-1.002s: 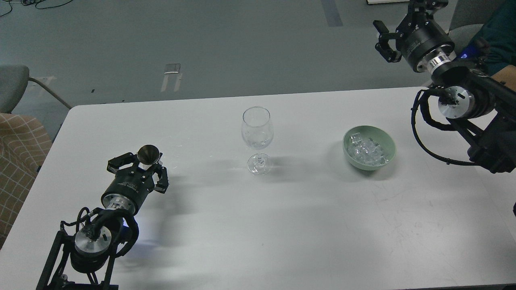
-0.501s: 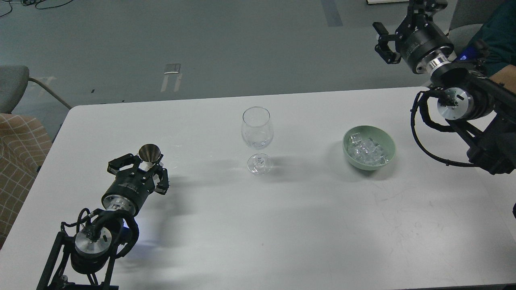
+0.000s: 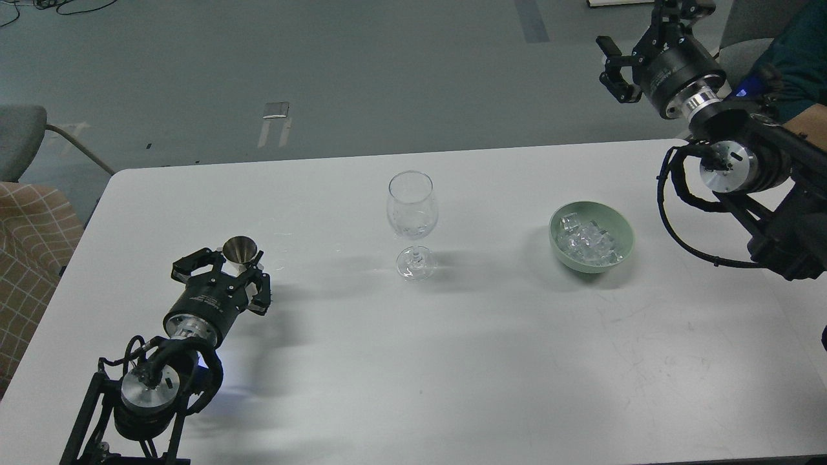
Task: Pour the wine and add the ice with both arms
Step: 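Set the jigger on the table and open the left gripper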
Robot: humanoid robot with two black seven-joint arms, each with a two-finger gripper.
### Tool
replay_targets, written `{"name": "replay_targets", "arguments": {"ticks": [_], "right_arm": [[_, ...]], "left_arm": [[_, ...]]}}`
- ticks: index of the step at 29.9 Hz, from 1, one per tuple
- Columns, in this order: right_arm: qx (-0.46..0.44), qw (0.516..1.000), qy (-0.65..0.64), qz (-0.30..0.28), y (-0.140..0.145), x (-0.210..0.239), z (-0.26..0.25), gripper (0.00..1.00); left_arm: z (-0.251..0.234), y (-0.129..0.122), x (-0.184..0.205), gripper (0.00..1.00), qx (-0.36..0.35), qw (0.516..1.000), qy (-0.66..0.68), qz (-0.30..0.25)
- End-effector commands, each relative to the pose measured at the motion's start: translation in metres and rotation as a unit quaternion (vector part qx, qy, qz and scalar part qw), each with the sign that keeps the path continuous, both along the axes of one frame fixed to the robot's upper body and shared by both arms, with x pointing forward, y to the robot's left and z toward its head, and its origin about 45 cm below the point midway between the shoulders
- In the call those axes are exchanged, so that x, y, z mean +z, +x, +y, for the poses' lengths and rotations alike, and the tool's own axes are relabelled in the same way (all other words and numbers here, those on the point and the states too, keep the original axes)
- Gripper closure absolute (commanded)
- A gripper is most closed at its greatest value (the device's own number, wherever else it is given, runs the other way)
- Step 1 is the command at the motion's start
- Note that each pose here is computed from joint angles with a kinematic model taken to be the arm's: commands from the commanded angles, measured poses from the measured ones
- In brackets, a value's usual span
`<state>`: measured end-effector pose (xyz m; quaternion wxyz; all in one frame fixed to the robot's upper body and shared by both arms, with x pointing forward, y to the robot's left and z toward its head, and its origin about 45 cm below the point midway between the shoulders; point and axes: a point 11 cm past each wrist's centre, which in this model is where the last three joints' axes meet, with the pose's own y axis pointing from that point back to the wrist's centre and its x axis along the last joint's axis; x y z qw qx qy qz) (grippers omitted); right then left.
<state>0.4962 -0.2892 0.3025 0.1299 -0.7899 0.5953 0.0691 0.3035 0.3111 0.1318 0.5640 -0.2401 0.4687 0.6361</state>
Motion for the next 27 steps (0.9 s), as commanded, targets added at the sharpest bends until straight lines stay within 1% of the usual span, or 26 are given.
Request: {"name": "replay_targets", "arguments": {"ticks": [1, 4, 13, 15, 17, 18, 19, 21, 27], "right_arm": [[0.000, 1.000, 0.000, 0.000, 0.0000, 0.0001, 0.0002, 0.00], [0.000, 1.000, 0.000, 0.000, 0.0000, 0.0001, 0.0002, 0.00], [0.000, 1.000, 0.000, 0.000, 0.0000, 0.0001, 0.0002, 0.00], [0.000, 1.000, 0.000, 0.001, -0.0003, -0.0007, 0.0000, 0.00], [0.000, 1.000, 0.000, 0.001, -0.0003, -0.0007, 0.0000, 0.00], [0.000, 1.000, 0.000, 0.001, -0.0003, -0.0007, 0.0000, 0.00], [0.000, 1.000, 0.000, 0.001, -0.0003, -0.0007, 0.0000, 0.00], [0.000, 1.000, 0.000, 0.001, -0.0005, -0.0015, -0.0002, 0.00], [0.000, 1.000, 0.000, 0.002, -0.0008, -0.0022, -0.0004, 0.00]], "left_arm": [[0.0001, 0.0000, 0.0000, 0.50, 0.000, 1.000, 0.000, 0.000], [0.0001, 0.0000, 0.0000, 0.45, 0.000, 1.000, 0.000, 0.000], [0.0002, -0.0002, -0.0007, 0.40, 0.001, 1.000, 0.000, 0.001], [0.0003, -0.0002, -0.0008, 0.31, 0.001, 1.000, 0.000, 0.002], [0.0003, -0.0002, -0.0008, 0.26, 0.001, 1.000, 0.000, 0.002], [0.0003, -0.0002, -0.0008, 0.22, 0.001, 1.000, 0.000, 0.002], [0.0003, -0.0002, -0.0008, 0.20, 0.001, 1.000, 0.000, 0.002], [0.0013, -0.0002, -0.0006, 0.11, 0.003, 1.000, 0.000, 0.002], [0.0091, -0.0005, 0.0012, 0.05, 0.013, 1.000, 0.001, 0.000]]}}
